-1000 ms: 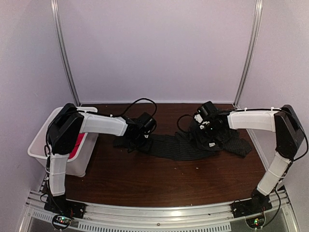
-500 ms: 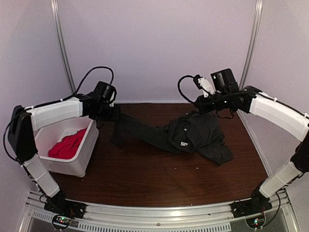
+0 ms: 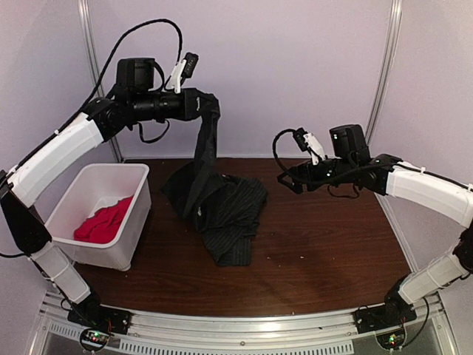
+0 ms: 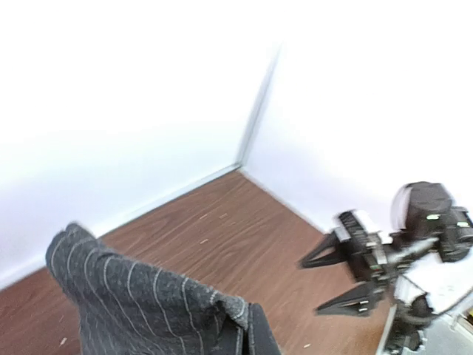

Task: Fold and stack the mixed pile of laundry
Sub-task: Flatten out the crumpled shirt at the center of the board.

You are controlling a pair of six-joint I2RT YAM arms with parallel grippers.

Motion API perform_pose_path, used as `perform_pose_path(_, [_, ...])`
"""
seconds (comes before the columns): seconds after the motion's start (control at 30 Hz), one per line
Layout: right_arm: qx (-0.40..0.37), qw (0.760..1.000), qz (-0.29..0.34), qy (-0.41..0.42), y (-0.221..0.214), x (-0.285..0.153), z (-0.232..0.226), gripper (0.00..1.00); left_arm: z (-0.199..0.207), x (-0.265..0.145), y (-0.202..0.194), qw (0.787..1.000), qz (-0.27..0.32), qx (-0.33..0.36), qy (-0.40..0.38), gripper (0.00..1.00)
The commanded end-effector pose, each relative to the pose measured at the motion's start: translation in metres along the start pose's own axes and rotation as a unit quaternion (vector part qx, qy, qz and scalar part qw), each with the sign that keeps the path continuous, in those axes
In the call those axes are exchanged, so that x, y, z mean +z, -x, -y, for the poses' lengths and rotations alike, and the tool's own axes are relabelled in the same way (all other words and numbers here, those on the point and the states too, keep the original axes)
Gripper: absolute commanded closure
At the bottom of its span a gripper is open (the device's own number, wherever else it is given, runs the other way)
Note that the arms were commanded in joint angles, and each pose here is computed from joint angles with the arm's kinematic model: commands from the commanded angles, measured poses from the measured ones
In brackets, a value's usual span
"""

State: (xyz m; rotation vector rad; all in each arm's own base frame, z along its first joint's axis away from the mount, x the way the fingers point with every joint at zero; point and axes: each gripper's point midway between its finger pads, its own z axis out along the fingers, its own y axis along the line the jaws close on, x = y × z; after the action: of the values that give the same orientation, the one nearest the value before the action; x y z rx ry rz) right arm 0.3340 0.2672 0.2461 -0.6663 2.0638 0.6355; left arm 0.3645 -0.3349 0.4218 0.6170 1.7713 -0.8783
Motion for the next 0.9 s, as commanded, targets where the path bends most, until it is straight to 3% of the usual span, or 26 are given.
perform_pose_path(0.0, [-0.01,0.995,0.054,0.084,0.032,0.005,-0.035,0.09,0.057,-0.03,0.071,0.987,0.096,0.051,-0.117,1.0])
perform_pose_path(0.2, [0.023,0.988,0.054,0.141,0.025,0.036,-0.077,0.09,0.083,-0.041,0.11,0.975,0.129,0.055,-0.171,1.0])
perform_pose_path(0.4, [0.017,0.994,0.027,0.103,0.002,0.07,-0.073,0.08,0.087,-0.055,0.121,0.973,0.142,0.065,-0.171,1.0])
perform_pose_path(0.57, [-0.002,0.988,0.049,0.149,-0.006,0.082,-0.09,0.0,0.074,-0.063,0.138,0.975,0.169,0.05,-0.139,1.0])
perform_pose_path(0.7, [-0.031,0.978,0.081,0.19,-0.006,0.074,-0.119,0.0,0.062,-0.06,0.143,0.977,0.173,0.036,-0.116,1.0])
perform_pose_path(0.87, [-0.062,0.976,0.13,0.163,0.003,0.072,-0.134,0.0,0.055,-0.058,0.145,0.978,0.176,0.03,-0.105,1.0])
